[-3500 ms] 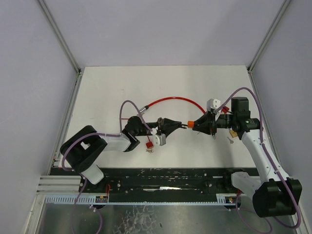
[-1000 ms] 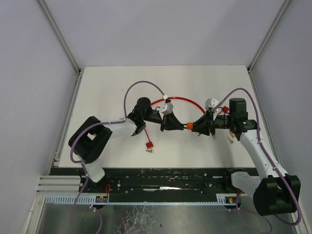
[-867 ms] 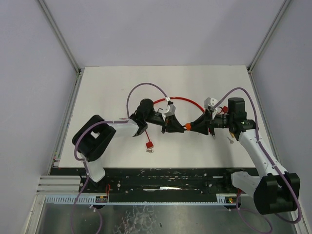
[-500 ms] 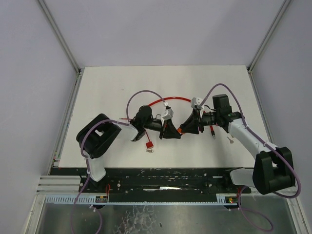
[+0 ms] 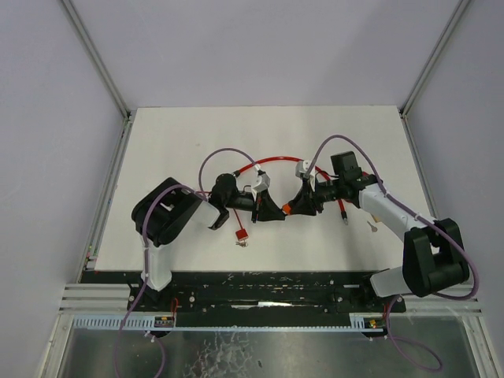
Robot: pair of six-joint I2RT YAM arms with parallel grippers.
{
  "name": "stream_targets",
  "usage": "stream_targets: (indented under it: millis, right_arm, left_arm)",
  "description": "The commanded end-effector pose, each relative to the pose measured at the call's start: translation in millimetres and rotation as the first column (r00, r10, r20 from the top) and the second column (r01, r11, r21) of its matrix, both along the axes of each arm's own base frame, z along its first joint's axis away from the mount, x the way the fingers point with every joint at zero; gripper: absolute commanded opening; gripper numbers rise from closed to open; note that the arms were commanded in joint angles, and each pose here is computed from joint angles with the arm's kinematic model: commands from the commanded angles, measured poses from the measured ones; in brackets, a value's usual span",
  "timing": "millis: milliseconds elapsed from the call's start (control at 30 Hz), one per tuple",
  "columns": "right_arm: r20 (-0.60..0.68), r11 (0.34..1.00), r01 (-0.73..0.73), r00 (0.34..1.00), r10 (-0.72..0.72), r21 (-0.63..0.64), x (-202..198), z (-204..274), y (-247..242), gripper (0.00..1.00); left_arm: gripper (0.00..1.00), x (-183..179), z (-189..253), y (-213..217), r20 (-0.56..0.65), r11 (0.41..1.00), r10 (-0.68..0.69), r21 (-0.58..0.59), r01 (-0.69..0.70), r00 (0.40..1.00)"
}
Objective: Lock with the key
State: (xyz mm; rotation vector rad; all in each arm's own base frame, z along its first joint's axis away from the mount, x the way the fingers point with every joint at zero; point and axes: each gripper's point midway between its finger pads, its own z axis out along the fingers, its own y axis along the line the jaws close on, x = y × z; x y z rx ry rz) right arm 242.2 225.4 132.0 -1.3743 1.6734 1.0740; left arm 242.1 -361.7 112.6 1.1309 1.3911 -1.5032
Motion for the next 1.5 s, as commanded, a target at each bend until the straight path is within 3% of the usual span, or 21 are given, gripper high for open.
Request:
stream_targets:
  millis: [0,267,833,1300,1467]
  right_arm:
    - [-0.07,0.973,-0.012,0.998,-0.004,-0.229,-16.0,-61.2,-15.0,0.0]
    - [-0.099,0.968,-0.025,0.995,0.0,-0.251,-16.8,-67.9,-6.5,0.0]
    - [-0.082,0.992,0.055,0.995,-0.064,-0.113,2.0,-37.5,11.2,0.0]
    - [-0.073,0.989,0.088,0.993,-0.097,-0.117,11.1,-34.4,7.4,0.0]
    - [-0.092,0.991,0.084,0.991,-0.093,-0.103,9.7,-30.9,-0.7,0.0]
  left_arm:
    - [0.0,7.9,86.9,-12.7,0.388,0.97,0.041,-0.237,0.056,0.921]
    - [0.0,8.9,77.1,-21.1,0.389,0.971,0.02,-0.227,0.074,0.921]
    - [0.0,-21.4,55.3,-49.9,0.343,0.962,-0.142,-0.172,0.211,0.929]
    - [0.0,-88.9,43.5,-81.5,0.292,0.877,-0.411,-0.133,0.462,0.863]
    - [0.0,-90.9,57.8,-75.1,0.305,0.871,-0.4,-0.167,0.462,0.864]
